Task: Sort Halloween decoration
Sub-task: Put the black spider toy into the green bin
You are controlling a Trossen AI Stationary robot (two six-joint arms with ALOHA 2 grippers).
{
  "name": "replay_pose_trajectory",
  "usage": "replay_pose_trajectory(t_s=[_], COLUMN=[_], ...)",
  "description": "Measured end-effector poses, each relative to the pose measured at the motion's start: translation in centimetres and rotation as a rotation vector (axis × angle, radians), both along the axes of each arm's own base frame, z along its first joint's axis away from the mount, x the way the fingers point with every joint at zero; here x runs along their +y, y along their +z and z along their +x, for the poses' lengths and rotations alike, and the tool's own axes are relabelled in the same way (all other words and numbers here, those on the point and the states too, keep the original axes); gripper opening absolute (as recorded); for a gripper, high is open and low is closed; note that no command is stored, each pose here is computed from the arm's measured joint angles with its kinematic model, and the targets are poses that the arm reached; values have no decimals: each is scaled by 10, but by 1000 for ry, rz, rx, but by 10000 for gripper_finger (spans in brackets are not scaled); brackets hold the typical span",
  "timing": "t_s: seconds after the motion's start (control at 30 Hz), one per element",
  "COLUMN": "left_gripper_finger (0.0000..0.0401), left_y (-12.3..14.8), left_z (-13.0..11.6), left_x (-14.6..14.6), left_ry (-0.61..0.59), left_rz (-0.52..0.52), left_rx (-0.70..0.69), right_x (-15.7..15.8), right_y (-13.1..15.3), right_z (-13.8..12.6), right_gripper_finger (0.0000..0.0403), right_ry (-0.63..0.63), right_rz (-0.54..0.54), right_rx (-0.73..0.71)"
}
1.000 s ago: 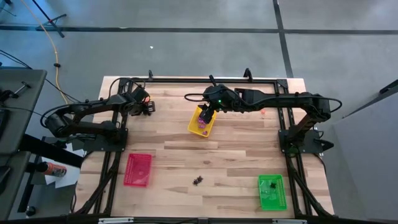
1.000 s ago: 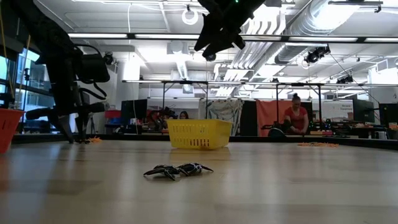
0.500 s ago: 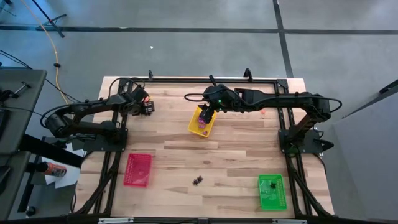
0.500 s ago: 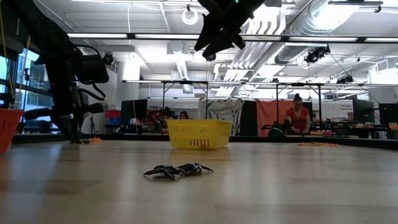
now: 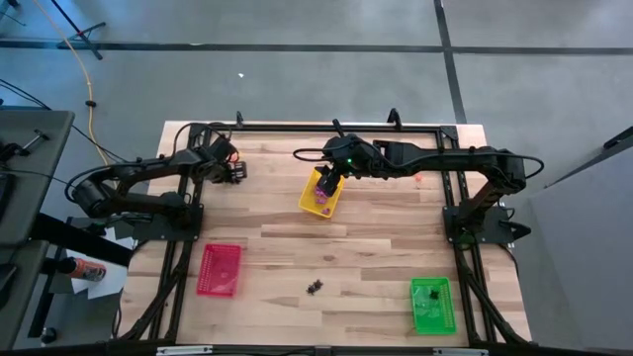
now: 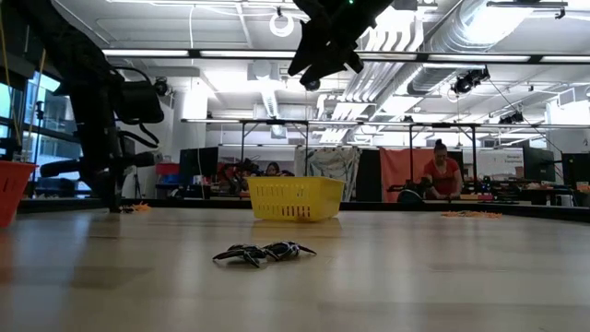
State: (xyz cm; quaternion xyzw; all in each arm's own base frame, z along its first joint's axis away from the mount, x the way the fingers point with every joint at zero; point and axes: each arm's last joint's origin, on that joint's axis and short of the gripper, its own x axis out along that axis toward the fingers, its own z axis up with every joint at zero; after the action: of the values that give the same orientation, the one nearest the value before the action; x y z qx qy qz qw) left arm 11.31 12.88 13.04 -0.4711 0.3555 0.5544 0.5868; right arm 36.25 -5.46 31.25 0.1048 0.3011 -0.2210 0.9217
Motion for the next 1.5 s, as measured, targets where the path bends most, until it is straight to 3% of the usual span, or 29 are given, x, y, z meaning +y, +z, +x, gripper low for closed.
replay_pose_trajectory(t_s=[0.3, 0.53, 1.07, 1.5], left_gripper_finger=[0, 6, 137, 146], left_y=[21, 20, 11, 0], left_z=[6, 4, 10, 22], left_x=[6, 3, -1, -8], left_ry=[-30, -101, -123, -140], left_rz=[64, 36, 4, -28], left_rx=[-68, -39, -34, 30], right_x=[0, 0, 0, 0], right_y=[0, 0, 0, 0], right_z=[0, 0, 0, 0], right_gripper_finger=[173, 173, 173, 173], right_ry=[0, 0, -1, -2], right_rz=[0, 0, 0, 2], right_rx=[0, 0, 0, 0])
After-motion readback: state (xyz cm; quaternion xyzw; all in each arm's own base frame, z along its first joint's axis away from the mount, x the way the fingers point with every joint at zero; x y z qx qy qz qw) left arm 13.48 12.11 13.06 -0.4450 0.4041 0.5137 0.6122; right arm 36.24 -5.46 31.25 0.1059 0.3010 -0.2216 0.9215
